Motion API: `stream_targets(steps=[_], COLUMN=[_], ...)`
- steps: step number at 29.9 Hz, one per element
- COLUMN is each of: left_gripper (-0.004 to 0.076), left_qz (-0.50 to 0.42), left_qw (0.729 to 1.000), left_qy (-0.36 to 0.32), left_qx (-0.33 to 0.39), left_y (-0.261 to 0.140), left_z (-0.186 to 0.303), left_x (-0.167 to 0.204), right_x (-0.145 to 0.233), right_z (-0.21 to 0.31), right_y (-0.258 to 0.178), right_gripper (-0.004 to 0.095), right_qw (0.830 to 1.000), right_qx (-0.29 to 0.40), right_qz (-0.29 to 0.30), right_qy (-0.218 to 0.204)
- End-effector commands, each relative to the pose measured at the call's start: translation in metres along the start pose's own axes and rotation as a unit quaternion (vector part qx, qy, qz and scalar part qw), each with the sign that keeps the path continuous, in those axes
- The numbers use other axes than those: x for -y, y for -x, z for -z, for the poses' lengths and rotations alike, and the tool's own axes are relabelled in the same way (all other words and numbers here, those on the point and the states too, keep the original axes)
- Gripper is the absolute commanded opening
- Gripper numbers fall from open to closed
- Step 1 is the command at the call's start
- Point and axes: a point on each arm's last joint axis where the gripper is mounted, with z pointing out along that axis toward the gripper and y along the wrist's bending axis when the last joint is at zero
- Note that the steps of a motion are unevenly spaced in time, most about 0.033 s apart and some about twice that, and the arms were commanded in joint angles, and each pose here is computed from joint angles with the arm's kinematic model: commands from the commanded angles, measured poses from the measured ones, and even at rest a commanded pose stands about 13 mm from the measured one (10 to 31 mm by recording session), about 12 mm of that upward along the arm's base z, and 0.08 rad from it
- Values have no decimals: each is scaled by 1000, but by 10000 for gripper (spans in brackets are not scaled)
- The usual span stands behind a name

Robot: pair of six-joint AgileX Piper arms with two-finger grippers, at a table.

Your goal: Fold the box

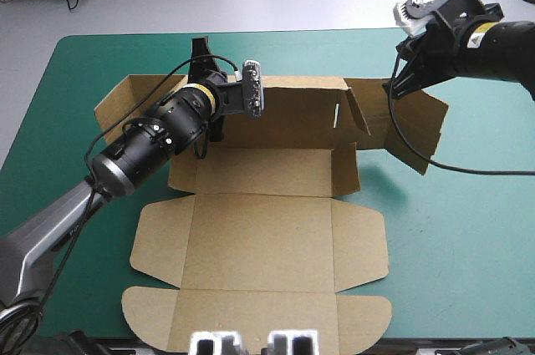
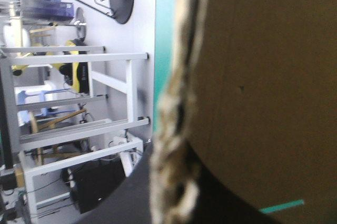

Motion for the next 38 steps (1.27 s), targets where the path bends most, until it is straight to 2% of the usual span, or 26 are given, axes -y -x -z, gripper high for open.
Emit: stream_targets(steps=[1,4,7,9,14,20,24,30,38], left_gripper=[-10,-10,-10,-10,-10,-10,-10,-10,-10], left_qz=[-3,-17,13,16,20,35,19,15,-2], left_qw=[991,981,967,967,967,971,978,979,987], left_qy=[125,190,247,240,243,232,199,191,152], left_qx=[44,40,64,81,70,54,66,65,48], left_y=[1,-1,1,3,1,-4,-4,-5,-9], left_z=[15,12,13,15,13,7,-1,-4,-37], left_x=[-15,-15,-20,-19,-19,-8,10,14,29], right_x=[6,9,15,20,46,72,83,94,104], right_z=[6,-10,-25,-31,-38,-51,-72,-110,-154], right_y=[14,17,18,18,15,3,-5,-12,-21], right_gripper=[-25,-25,-25,-25,-25,-25,-25,-25,-25], right_qw=[999,1000,1000,1000,998,994,993,990,983], right_qx=[31,23,16,17,15,28,11,5,1], right_qz=[7,5,-1,-10,-42,-101,-114,-139,-172], right_qy=[-15,-12,-12,-17,-37,21,23,28,58])
